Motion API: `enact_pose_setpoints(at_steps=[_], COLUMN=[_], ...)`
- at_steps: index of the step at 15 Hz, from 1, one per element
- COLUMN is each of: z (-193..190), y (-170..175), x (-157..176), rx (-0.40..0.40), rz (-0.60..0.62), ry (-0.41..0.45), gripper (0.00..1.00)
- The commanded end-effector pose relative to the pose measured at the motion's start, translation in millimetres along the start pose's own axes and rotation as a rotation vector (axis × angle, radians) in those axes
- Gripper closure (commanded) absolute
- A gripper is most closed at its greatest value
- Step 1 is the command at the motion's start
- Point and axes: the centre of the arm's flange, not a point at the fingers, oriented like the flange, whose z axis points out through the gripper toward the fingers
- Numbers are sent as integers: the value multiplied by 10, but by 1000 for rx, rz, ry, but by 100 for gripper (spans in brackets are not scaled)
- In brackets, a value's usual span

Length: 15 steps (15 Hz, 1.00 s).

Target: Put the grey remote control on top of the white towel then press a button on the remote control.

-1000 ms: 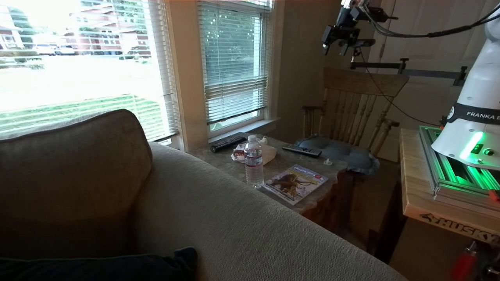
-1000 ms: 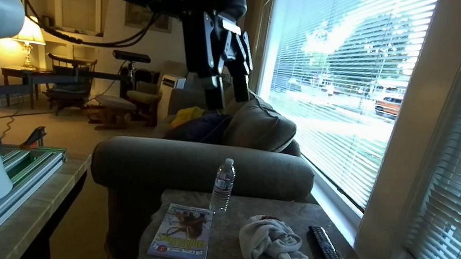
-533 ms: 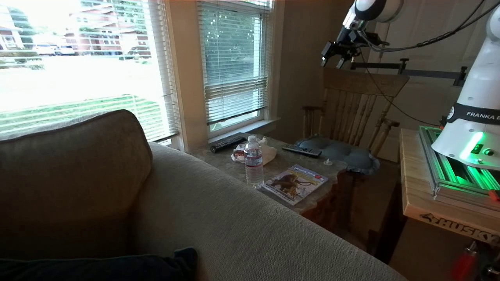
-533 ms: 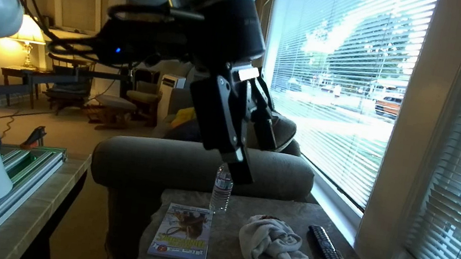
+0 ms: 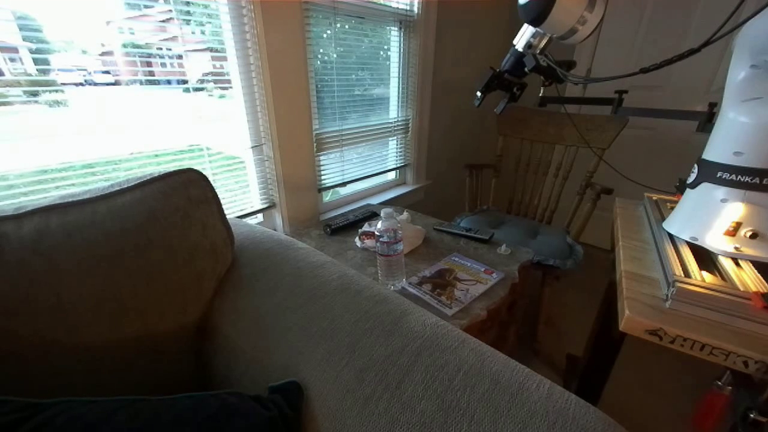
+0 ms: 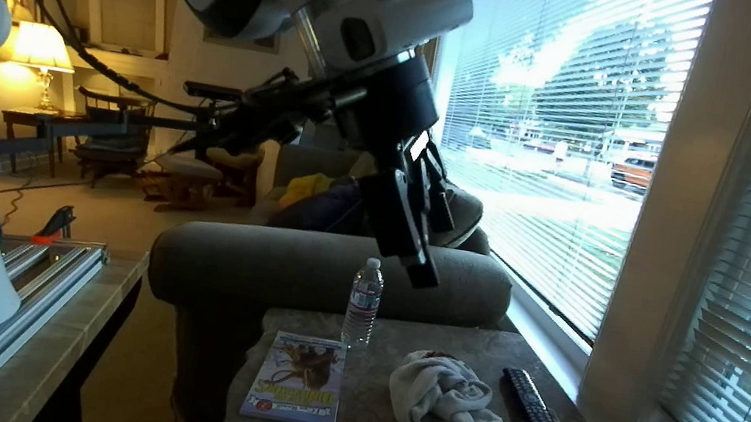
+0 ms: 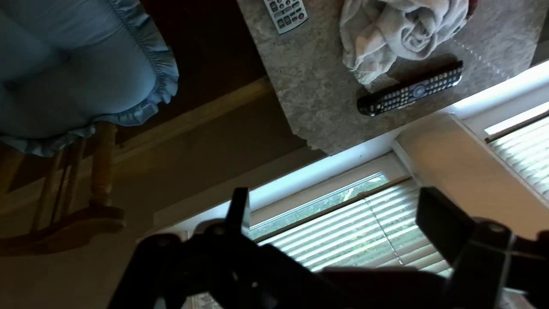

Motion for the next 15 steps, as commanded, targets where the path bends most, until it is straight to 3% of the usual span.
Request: enact_pose_setpoints(at_steps=[1, 7, 8, 15], z=[327, 625, 392, 572], y=[181, 421, 352, 409], x=[44, -146, -192, -213], rx=[9, -67, -50, -84], rz=[-7, 11, 7, -7], ry=[-36, -140, -115, -140], gripper=[0, 0, 0, 0])
